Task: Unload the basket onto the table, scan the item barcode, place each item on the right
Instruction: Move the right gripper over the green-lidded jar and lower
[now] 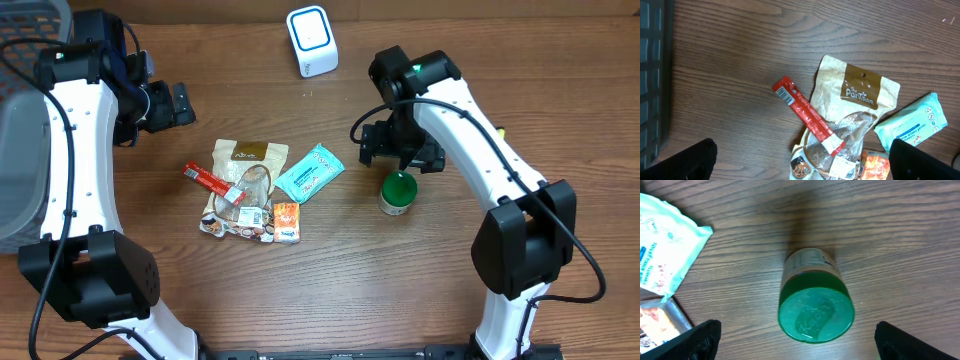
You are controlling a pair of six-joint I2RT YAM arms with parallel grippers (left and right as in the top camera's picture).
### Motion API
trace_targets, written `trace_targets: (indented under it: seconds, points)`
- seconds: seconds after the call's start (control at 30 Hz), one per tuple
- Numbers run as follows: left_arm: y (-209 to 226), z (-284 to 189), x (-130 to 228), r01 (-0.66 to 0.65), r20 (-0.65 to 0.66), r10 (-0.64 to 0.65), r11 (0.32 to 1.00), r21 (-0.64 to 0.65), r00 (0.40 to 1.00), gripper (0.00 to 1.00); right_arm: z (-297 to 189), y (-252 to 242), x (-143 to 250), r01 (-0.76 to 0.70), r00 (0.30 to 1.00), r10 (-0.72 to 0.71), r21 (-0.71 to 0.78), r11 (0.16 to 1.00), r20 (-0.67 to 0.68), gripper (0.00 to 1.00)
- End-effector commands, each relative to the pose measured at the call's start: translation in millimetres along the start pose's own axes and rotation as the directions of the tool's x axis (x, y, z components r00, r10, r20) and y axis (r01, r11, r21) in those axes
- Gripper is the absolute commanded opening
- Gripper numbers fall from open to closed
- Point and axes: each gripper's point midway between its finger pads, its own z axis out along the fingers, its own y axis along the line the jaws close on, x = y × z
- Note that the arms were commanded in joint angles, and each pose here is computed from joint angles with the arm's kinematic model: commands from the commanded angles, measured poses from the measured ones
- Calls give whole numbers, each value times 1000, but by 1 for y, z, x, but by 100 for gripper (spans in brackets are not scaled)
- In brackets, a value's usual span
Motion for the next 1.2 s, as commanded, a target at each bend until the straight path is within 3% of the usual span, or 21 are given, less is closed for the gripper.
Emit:
trace_targets:
  seconds: [0.0, 0.23, 0.3, 0.33, 0.5, 0.6, 0.7, 1.17]
  points:
    - [-3, -1, 1, -15, 2, 15, 1000, 8, 1000, 100, -20, -8, -4, -22, 998, 22, -13, 1000, 54, 100]
    - [-3, -1, 1, -15, 2, 15, 1000, 8, 1000, 100, -8, -12, 4, -22, 1000, 22, 10, 1000, 17, 100]
    - [-3, -1, 1, -15, 2, 15, 1000, 8, 1000, 100, -7, -12, 1, -19, 999, 18, 18, 1000, 34, 86]
    - [-3, -1, 1, -15, 2, 15, 1000, 8, 1000, 100, -7, -11, 0, -13, 999, 12, 23, 1000, 47, 85]
    - [-3, -1, 1, -15, 2, 15, 1000, 8, 1000, 100, -23, -2, 2, 20, 993, -22, 14, 1000, 115, 88]
    - [-3, -1, 1, -15, 2, 15, 1000, 8, 1000, 100, -29, -3, 4, 20, 991, -21, 6, 1000, 130, 97]
    - [-3, -1, 1, -15, 2, 15, 1000, 8, 1000, 100, -29, -3, 3, 21, 991, -21, 5, 1000, 131, 100]
    - [-3, -1, 1, -15, 2, 15, 1000, 8, 1000, 100, 1, -3, 14, 23, 998, -24, 7, 1000, 64, 100]
